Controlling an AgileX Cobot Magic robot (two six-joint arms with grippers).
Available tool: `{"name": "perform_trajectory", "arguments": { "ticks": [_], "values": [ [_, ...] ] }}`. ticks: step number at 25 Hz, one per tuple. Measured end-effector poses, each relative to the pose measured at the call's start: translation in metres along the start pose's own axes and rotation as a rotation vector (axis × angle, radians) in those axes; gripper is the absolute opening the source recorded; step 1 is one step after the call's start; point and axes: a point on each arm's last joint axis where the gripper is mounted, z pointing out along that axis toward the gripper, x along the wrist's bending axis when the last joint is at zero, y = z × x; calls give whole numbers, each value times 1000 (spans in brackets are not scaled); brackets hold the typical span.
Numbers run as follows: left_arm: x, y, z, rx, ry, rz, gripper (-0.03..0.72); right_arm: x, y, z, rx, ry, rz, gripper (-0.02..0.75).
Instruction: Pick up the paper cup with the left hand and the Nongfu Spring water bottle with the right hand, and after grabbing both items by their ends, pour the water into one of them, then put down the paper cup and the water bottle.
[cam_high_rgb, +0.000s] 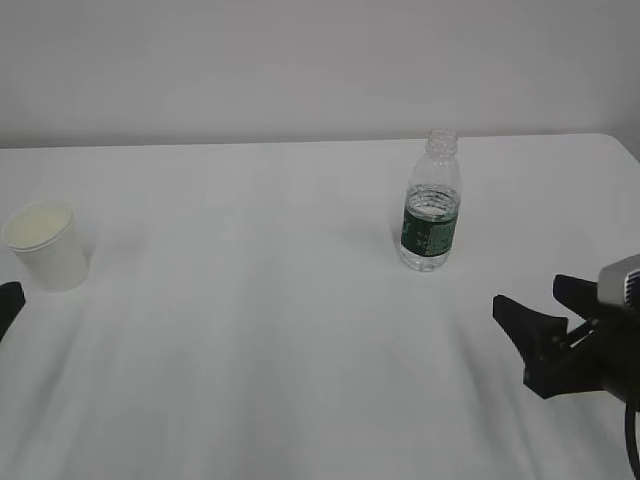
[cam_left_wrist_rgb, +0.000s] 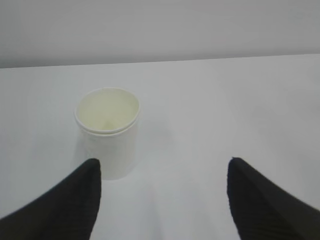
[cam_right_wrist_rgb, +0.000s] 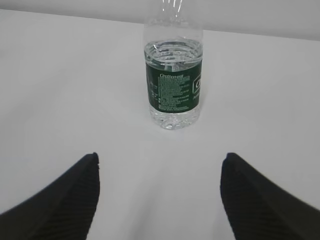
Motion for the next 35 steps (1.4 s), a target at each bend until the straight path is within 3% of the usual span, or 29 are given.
{"name": "perform_trajectory", "arguments": {
  "ticks": [10, 22, 35],
  "values": [
    [3, -30, 13, 177, 10, -17, 615, -2, 2, 16, -6, 1, -2, 573],
    [8, -17, 33, 101, 48, -29, 609, -4, 12, 27, -53, 1, -9, 573],
    [11, -29, 41, 157, 80, -43, 596, -7, 1, 52, -13, 6, -5, 573]
  ]
}}
